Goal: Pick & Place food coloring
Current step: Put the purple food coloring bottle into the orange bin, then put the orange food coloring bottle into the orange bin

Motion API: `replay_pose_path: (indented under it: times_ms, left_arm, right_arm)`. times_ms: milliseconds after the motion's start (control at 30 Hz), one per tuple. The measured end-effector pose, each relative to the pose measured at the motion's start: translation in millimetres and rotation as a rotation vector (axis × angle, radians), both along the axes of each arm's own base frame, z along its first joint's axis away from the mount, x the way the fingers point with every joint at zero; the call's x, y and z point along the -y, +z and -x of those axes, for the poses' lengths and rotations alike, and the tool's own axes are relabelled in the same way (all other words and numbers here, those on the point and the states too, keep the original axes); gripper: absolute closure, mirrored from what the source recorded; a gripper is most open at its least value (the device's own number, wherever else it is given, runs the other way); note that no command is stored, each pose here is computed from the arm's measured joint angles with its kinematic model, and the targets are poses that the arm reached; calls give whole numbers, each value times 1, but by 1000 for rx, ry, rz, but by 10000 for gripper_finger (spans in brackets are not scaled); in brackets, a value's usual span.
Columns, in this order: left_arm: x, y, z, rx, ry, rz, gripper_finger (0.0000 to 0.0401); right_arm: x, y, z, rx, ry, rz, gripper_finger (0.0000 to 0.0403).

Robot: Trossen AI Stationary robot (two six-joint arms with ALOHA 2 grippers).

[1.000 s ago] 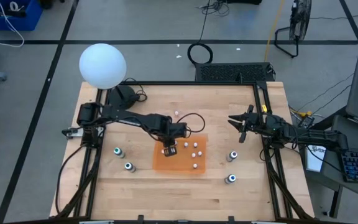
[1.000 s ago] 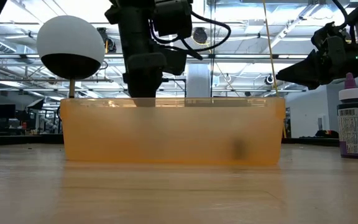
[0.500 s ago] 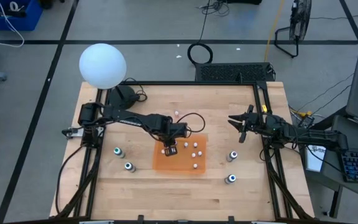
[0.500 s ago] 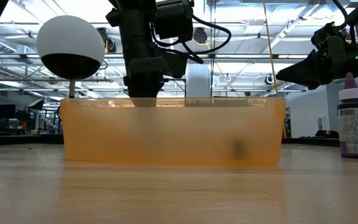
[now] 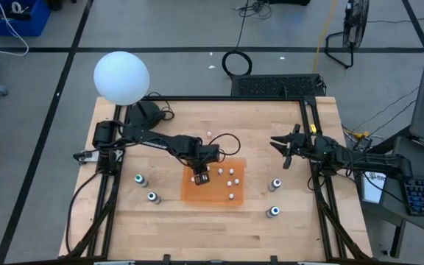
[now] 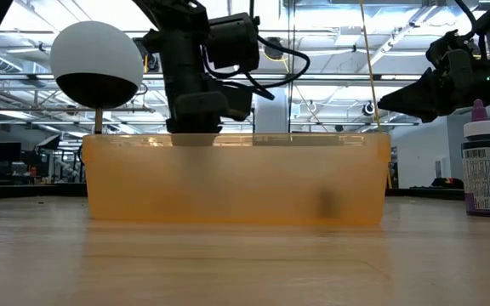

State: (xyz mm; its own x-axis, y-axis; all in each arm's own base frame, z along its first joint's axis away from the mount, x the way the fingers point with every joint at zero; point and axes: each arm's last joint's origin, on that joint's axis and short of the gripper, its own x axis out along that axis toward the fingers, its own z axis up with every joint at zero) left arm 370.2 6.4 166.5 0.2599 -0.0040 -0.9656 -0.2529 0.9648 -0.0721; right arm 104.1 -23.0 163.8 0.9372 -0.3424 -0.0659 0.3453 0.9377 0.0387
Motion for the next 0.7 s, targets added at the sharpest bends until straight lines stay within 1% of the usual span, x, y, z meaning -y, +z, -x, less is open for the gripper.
replay_pose_path:
  times_ms: [233, 267, 433, 500, 600, 700]
  left_arm:
    - [0, -1, 1, -2, 10, 4, 343]
    - [0, -1, 1, -2, 17, 4, 337]
    - [0, -2, 2, -11, 37, 6, 255]
    - [0, -1, 2, -11, 46, 8, 230]
    - [0, 2, 3, -7, 54, 10, 206]
    - [0, 10, 4, 17, 54, 27, 196]
  right_arm:
    - [0, 0, 0, 0, -1, 0, 319]
    - [0, 0, 0, 0, 0, 0, 319]
    - [0, 0, 0, 0, -1, 0, 319]
    - [0, 0, 0, 0, -1, 0, 319]
    - [0, 0, 0, 0, 0, 0, 319]
    - [0, 0, 0, 0, -1, 0, 319]
